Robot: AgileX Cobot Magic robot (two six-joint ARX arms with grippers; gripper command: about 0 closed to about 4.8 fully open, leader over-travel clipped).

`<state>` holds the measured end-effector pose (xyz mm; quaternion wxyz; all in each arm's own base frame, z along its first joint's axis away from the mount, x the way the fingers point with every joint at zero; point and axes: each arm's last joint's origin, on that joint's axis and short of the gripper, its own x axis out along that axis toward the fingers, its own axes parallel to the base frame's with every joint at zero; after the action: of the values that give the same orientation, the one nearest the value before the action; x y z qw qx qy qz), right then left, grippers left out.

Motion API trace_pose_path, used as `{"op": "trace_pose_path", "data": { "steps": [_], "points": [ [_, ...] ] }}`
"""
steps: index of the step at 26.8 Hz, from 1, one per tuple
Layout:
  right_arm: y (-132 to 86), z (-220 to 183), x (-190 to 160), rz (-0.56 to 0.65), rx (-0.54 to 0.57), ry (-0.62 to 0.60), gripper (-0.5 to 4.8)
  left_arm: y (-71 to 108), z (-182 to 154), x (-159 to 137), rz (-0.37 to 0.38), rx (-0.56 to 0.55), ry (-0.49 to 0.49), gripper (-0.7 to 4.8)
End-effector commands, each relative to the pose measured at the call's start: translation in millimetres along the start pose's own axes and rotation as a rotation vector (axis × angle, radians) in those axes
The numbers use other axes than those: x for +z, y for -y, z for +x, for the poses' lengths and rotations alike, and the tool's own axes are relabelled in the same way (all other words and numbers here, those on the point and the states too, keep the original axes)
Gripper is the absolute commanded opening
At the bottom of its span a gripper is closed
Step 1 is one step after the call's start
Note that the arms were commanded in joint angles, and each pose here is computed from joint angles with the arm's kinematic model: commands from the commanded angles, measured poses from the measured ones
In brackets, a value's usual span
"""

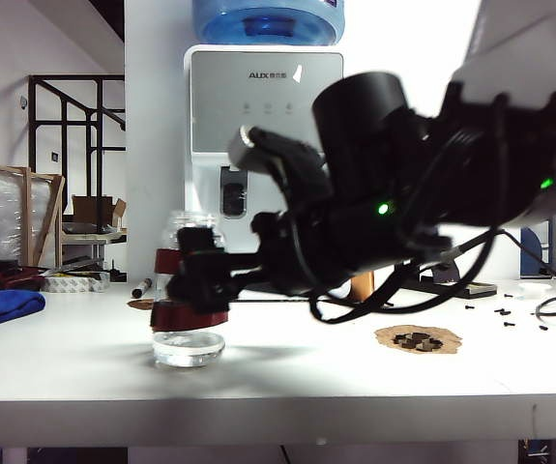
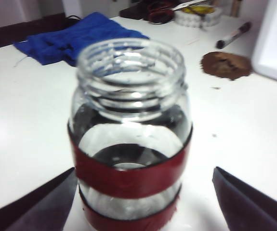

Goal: Pick up the water bottle with two loops of red belts, then reach the front water dispenser and gently press the gray-black baffle horizontally to get a little water.

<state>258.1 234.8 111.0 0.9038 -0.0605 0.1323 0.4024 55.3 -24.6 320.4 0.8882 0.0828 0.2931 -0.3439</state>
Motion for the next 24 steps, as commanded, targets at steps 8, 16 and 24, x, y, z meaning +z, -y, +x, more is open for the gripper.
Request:
{"op": "trace_pose_path", "data": {
  "steps": [8,16,24],
  "points": [
    [-2.0,-66.6,16.1,-0.096,-0.124,-0.036,4.79,-22.8,36.9,-7.4,0.042,0.243,0.052,-0.05],
    [-1.8,-98.8,25.7,-0.097,-0.188,-0.218,4.79,-35.9,57.8,-10.4,0.074,0.388,0.160,-0.05],
    [14.7,-141.7,53.1,-0.100,-0.357,-0.204,1.00,-46.6,75.7,-19.8,0.060,0.526,0.240,-0.05]
  ]
}}
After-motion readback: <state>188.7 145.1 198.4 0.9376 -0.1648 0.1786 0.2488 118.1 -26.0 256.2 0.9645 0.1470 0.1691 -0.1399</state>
